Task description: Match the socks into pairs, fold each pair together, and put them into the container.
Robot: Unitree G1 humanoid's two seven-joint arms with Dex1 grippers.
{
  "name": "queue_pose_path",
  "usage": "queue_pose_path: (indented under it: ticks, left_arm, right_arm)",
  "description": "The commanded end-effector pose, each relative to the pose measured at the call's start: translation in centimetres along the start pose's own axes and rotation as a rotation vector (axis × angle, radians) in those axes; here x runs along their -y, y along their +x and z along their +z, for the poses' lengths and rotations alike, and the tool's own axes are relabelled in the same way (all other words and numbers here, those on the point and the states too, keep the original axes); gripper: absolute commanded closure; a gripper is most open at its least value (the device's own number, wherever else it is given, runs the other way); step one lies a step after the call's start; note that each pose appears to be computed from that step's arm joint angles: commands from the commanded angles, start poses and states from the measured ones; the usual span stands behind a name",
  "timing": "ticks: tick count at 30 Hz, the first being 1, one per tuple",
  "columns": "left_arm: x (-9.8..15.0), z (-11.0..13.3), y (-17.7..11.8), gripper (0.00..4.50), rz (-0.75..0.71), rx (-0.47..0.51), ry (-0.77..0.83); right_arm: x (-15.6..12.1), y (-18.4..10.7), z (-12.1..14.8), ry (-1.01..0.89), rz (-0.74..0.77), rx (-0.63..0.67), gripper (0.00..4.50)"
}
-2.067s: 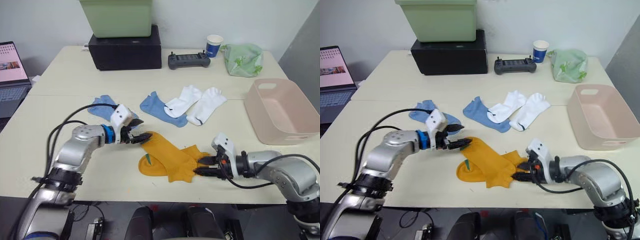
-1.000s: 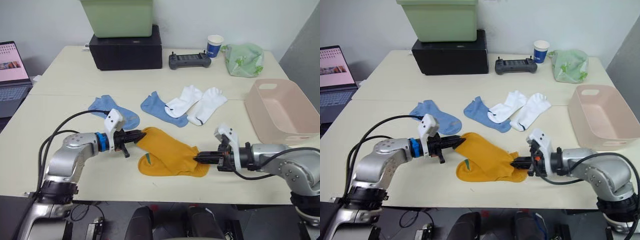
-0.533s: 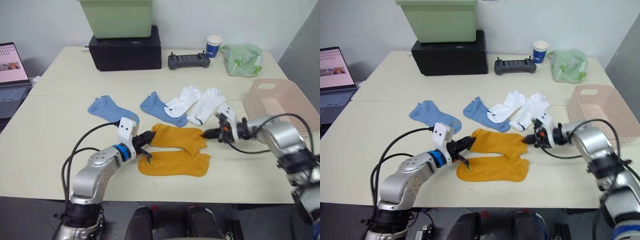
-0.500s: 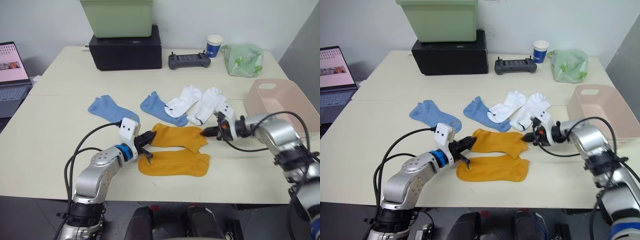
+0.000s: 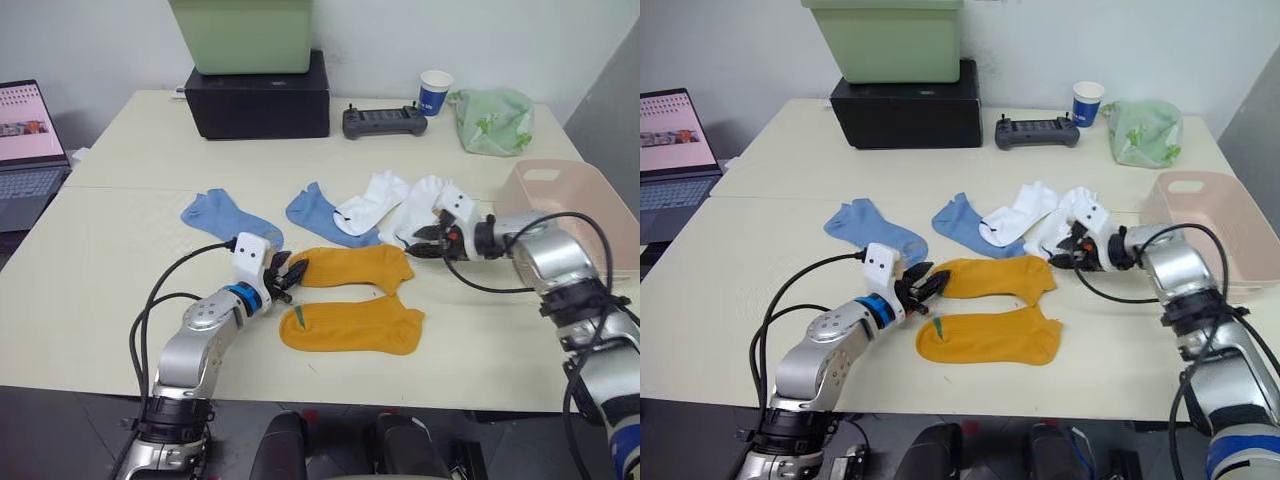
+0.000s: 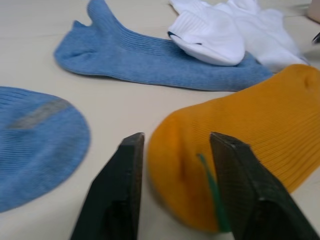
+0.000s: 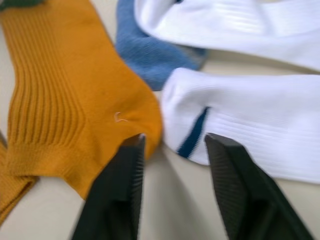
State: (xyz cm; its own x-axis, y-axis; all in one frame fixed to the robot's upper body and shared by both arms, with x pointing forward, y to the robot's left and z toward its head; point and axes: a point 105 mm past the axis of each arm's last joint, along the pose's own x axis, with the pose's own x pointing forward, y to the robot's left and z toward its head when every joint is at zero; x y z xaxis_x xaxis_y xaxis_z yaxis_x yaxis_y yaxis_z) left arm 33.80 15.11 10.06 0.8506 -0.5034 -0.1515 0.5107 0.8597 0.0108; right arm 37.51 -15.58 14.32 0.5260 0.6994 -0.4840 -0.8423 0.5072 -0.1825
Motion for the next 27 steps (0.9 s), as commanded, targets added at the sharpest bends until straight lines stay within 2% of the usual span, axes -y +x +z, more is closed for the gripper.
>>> queue_pose_path:
  ticks: [1,3,6,8,10,18,26,27]
  left_arm:
    - [-0.7,2.4,-1.5,1.09,-0.064,0.077,0.114]
    - [0.1,2.4,-2.7,1.09,-0.186,0.06,0.265]
    - [0.2,1.8,-3.9,1.09,-0.286,0.031,0.342]
    - [0.2,0.8,-4.8,1.09,-0.364,-0.028,0.432]
    - [0.0,0.1,-5.0,1.09,-0.409,-0.061,0.511]
    - [0.4,-0.6,-2.3,1.09,-0.444,-0.047,0.624]
    - [0.9,-1.5,-0.8,1.09,-0.475,-0.033,0.681]
    - [0.8,-1.7,-0.6,1.27,-0.477,-0.04,0.692]
  right_arm:
    - [-2.0,-1.6,2.7,-0.087,0.02,0.11,2.01]
    - [-4.1,-1.5,2.9,-0.106,0.051,0.136,2.01]
    - [-6.8,-0.8,2.6,-0.07,0.07,0.157,2.01]
    - [-8.7,-0.1,2.1,-0.063,0.075,0.155,2.01]
    - [-9.5,0.4,1.6,-0.073,0.063,0.143,2.01]
    - [-9.6,2.7,-0.1,-0.16,-0.039,0.077,2.01]
    - [-9.2,3.4,-1.1,-0.223,-0.047,0.034,2.01]
    - [-8.9,3.4,-1.1,-0.232,-0.064,0.033,2.19]
